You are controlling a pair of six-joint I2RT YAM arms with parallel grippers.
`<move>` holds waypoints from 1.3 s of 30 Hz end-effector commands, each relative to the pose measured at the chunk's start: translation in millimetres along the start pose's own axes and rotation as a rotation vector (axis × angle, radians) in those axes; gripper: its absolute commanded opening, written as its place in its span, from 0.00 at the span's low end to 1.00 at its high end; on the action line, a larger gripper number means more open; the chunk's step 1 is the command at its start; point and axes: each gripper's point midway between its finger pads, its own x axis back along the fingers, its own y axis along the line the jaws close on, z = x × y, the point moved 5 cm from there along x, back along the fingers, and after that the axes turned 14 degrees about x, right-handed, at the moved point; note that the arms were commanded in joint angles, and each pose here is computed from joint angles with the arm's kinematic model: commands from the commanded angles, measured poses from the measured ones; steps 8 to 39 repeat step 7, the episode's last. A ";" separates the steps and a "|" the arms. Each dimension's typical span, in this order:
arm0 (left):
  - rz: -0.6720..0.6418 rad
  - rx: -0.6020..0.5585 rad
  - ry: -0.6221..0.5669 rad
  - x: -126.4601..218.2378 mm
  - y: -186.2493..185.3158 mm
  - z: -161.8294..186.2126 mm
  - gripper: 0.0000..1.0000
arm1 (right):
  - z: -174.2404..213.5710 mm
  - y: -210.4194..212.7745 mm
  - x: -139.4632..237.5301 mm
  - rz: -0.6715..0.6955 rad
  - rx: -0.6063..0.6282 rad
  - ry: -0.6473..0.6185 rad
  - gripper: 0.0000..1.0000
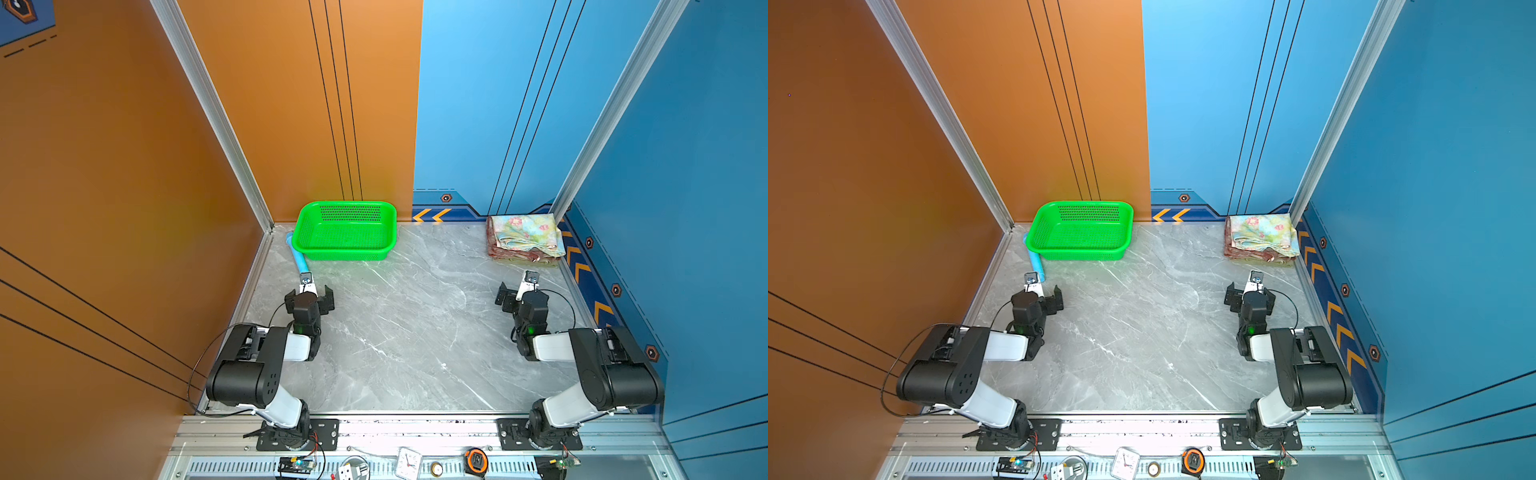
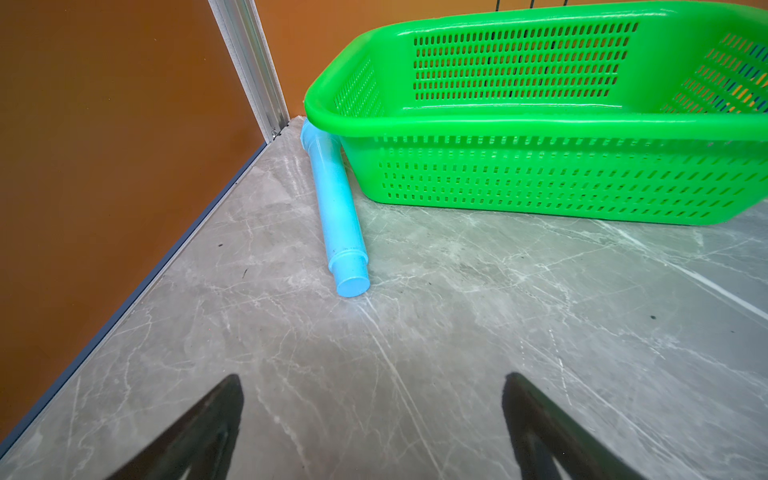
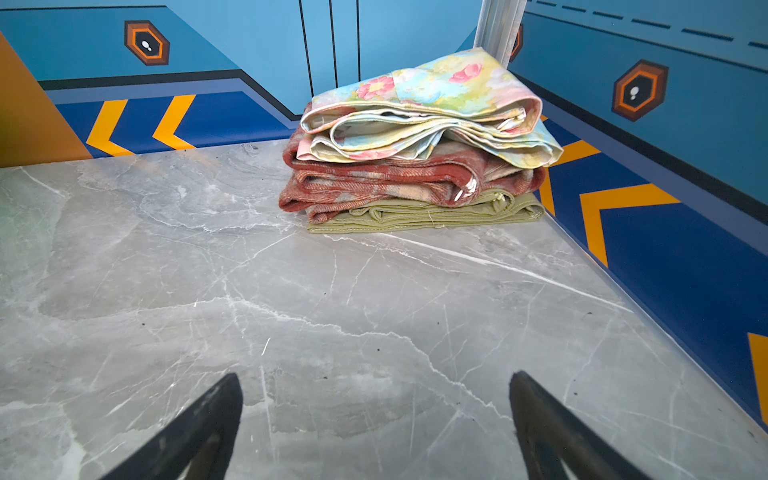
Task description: Fold and stack the skirts
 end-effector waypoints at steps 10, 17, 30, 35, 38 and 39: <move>-0.011 -0.015 -0.020 -0.3 -1.0 -3.6 0.98 | -0.1 0.7 -1.9 -0.009 0.005 0.009 1.00; -0.011 -0.015 -0.020 -0.3 -1.0 -3.6 0.98 | -0.1 0.7 -1.9 -0.009 0.005 0.009 1.00; -0.011 -0.015 -0.020 -0.3 -1.0 -3.6 0.98 | -0.1 0.7 -1.9 -0.009 0.005 0.009 1.00; -0.011 -0.015 -0.020 -0.3 -1.0 -3.6 0.98 | -0.1 0.7 -1.9 -0.009 0.005 0.009 1.00; -0.011 -0.015 -0.020 -0.3 -1.0 -3.6 0.98 | -0.1 0.7 -1.9 -0.009 0.005 0.009 1.00; -0.011 -0.015 -0.020 -0.3 -1.0 -3.6 0.98 | -0.1 0.7 -1.9 -0.009 0.005 0.009 1.00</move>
